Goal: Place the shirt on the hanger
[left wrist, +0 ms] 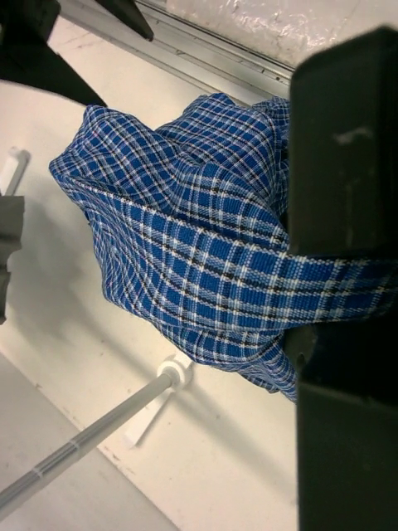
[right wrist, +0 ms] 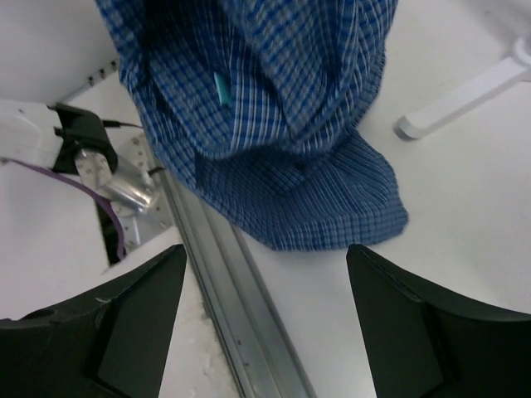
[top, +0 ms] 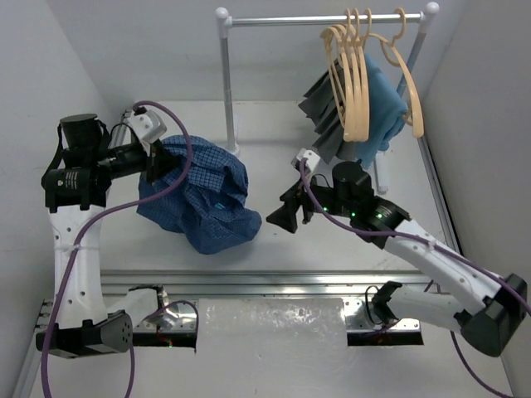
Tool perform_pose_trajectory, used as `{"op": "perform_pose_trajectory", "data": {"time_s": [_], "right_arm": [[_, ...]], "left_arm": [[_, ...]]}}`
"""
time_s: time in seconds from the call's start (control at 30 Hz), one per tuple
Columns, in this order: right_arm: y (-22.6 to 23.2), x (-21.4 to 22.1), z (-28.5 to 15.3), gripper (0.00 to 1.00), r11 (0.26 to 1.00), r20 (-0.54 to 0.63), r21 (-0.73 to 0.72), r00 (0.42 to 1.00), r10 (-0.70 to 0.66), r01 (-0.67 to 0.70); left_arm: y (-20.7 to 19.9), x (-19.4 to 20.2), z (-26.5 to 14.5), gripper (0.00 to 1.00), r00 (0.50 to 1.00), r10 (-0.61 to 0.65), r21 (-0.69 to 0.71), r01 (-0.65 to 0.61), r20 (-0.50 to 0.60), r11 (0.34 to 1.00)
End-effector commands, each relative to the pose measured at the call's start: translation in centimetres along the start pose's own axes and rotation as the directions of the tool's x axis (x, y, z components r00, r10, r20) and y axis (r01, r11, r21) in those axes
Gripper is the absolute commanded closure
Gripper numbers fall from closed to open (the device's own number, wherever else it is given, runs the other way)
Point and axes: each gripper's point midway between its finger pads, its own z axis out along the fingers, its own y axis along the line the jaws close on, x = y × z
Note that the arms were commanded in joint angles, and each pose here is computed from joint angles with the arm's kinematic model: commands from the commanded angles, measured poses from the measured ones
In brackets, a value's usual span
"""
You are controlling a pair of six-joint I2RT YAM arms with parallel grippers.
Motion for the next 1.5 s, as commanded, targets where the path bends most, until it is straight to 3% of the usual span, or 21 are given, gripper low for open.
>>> {"op": "perform_pose_trajectory", "data": {"time_s": [0.0, 0.23, 0.43, 0.5, 0.6, 0.63, 0.7, 0.73, 0.77, 0.83, 0.87, 0.93, 1.0, 1.1, 1.23, 1.37, 1.47], "right_arm": [[2.5, -5.4, 2.1, 0.21, 0.99, 0.176, -0.136, 0.983, 0.047, -0.023], [3.6, -4.3, 8.1, 0.27, 0.983, 0.154, -0.16, 0.982, 0.112, -0.087], [1.9, -3.5, 11.6, 0.29, 0.98, 0.163, -0.08, 0.968, 0.192, -0.181], [1.1, -3.2, 12.8, 0.4, 0.975, 0.17, -0.059, 0.96, 0.222, -0.215], [-0.6, -2.3, 13.8, 0.72, 0.97, 0.17, 0.014, 0.957, 0.237, -0.243], [-1.8, -1.7, 13.7, 0.89, 0.966, 0.18, 0.073, 0.956, 0.233, -0.25], [-2.8, -2.0, 12.5, 0.99, 0.967, 0.209, 0.126, 0.959, 0.193, -0.222], [-3.3, -1.4, 11.9, 1.0, 0.965, 0.204, 0.154, 0.963, 0.179, -0.212], [-4.0, -2.2, 10.6, 1.0, 0.963, 0.221, 0.193, 0.964, 0.144, -0.188], [-4.4, -1.4, 9.1, 1.0, 0.96, 0.193, 0.233, 0.975, 0.108, -0.153], [-5.1, -1.5, 8.2, 1.0, 0.955, 0.186, 0.277, 0.981, 0.056, -0.107], [-4.7, -2.3, 6.0, 1.0, 0.954, 0.165, 0.296, 0.986, 0.002, -0.051], [-4.2, -3.0, 4.7, 1.0, 0.954, 0.108, 0.298, 0.991, -0.078, 0.043], [-3.8, -3.3, 3.3, 1.0, 0.945, -0.045, 0.296, 0.99, -0.134, 0.141], [-2.7, -7.4, 2.6, 1.0, 0.942, -0.146, 0.256, 0.972, -0.186, 0.219], [-0.6, -14.4, 5.0, 1.0, 0.963, -0.099, 0.175, 0.977, -0.188, 0.203], [-0.9, -12.9, 7.8, 1.0, 0.976, -0.156, 0.131, 0.976, -0.152, 0.173]], "left_arm": [[-1.4, -1.8, -0.5, 1.0, 0.989, 0.126, 0.027, -0.128, 0.075, 0.991], [-0.5, -1.6, 0.2, 1.0, 0.992, 0.086, 0.014, -0.087, 0.092, 0.996], [0.8, -0.7, 1.2, 1.0, 0.995, 0.036, -0.002, -0.036, 0.088, 0.999], [0.7, -0.6, 1.3, 1.0, 0.995, 0.023, 0.009, -0.024, 0.095, 1.0], [0.7, -0.9, 1.3, 1.0, 0.995, -0.001, 0.01, 0.0, 0.098, 1.0], [0.7, -1.1, 1.2, 1.0, 0.995, -0.028, 0.005, 0.028, 0.1, 1.0], [1.4, -1.4, 1.1, 1.0, 0.994, -0.057, -0.025, 0.059, 0.091, 0.998], [1.7, -1.2, 1.2, 0.97, 0.993, -0.088, -0.034, 0.091, 0.081, 0.995], [2.3, -0.6, 1.4, 0.74, 0.992, -0.107, -0.057, 0.111, 0.064, 0.992], [3.7, 1.2, 2.2, 0.48, 0.986, -0.166, -0.086, 0.168, 0.022, 0.982], [5.0, 3.0, 2.7, 0.24, 0.98, -0.199, -0.14, 0.194, -0.018, 0.971], [7.0, 5.8, 3.6, 0.02, 0.965, -0.251, -0.2, 0.232, -0.073, 0.952], [9.1, 9.0, 4.2, 0.0, 0.939, -0.315, -0.285, 0.266, -0.14, 0.921], [10.4, 10.1, 4.3, 0.01, 0.919, -0.359, -0.345, 0.288, -0.163, 0.894], [8.4, 4.9, 3.8, 0.0, 0.959, -0.275, -0.236, 0.254, -0.063, 0.938], [5.3, 0.5, 3.4, 0.02, 0.986, -0.16, -0.132, 0.164, 0.041, 0.977], [3.0, 1.2, 3.6, 0.01, 0.993, -0.112, -0.064, 0.115, 0.04, 0.991]]}}
